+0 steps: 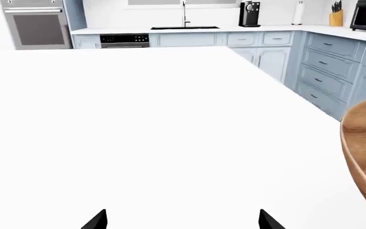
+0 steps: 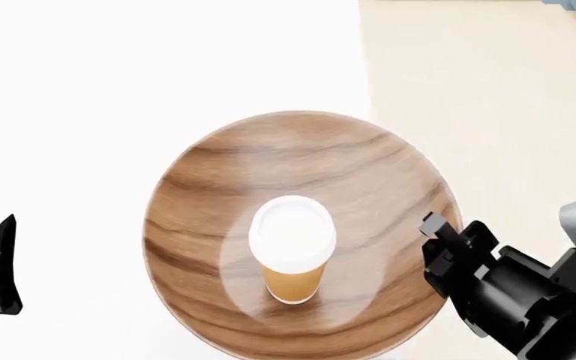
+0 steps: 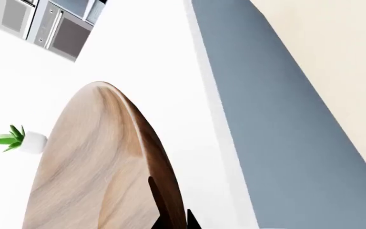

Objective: Place the cup inside the bowl on the dining table and move the bowl to any counter.

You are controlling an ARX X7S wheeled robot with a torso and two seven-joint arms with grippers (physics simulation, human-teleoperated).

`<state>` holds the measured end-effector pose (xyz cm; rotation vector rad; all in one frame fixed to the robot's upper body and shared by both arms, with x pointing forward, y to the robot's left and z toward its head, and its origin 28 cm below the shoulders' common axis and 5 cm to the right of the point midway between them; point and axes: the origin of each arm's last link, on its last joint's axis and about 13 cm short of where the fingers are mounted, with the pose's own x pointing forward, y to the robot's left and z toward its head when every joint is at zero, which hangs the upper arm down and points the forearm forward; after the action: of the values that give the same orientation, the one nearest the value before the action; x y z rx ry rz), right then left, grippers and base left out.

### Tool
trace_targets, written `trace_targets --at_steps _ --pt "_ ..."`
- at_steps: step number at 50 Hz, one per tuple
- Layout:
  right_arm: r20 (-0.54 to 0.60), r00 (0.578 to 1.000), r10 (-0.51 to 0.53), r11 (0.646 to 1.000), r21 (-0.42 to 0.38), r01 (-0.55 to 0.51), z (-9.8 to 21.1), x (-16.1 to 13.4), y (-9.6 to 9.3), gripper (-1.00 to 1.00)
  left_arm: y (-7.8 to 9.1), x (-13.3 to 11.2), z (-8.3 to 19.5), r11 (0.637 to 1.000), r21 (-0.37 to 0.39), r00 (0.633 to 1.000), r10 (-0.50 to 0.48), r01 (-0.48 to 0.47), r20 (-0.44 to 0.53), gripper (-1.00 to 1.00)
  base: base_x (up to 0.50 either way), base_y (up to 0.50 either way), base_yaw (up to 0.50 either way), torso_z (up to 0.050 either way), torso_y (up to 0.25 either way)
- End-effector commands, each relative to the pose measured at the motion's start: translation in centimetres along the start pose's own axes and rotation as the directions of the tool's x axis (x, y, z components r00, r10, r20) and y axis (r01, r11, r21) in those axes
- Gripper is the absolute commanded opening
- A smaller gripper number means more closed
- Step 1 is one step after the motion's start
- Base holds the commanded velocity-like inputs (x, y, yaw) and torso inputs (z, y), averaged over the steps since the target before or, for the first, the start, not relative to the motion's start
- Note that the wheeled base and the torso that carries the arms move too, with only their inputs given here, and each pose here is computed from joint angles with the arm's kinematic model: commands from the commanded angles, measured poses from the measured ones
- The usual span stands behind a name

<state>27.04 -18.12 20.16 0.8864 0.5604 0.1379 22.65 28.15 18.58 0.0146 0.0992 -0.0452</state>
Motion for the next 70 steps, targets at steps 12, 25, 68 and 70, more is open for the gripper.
trace_targets --at_steps 12,25,68,70 --pt "0.016 0.999 0.033 0.999 0.018 -0.034 0.17 -0.27 0.13 -1.0 0.1 -0.06 -0.04 1.0 -0.012 1.0 0.003 -0.002 0.018 1.0 0.0 -0.5 0.0 0.0 0.001" --pt "0.018 0.999 0.033 0.999 0.024 -0.034 0.2 -0.35 0.06 -1.0 0.03 0.06 0.11 1.0 -0.011 1.0 -0.002 0.002 0.02 1.0 0.0 -0.5 0.0 0.0 0.001" --pt "0.067 0.997 0.035 0.999 0.032 -0.037 0.25 -0.47 -0.43 -1.0 -0.23 0.23 -0.16 1.0 -0.013 1.0 -0.006 0.006 0.016 1.0 0.0 -0.5 0.0 0.0 0.0" --pt "0.074 0.996 0.041 0.999 0.029 -0.043 0.27 -0.5 -0.44 -1.0 -0.4 0.33 -0.16 1.0 -0.013 1.0 -0.006 0.007 0.016 1.0 0.02 -0.5 0.0 0.0 0.0"
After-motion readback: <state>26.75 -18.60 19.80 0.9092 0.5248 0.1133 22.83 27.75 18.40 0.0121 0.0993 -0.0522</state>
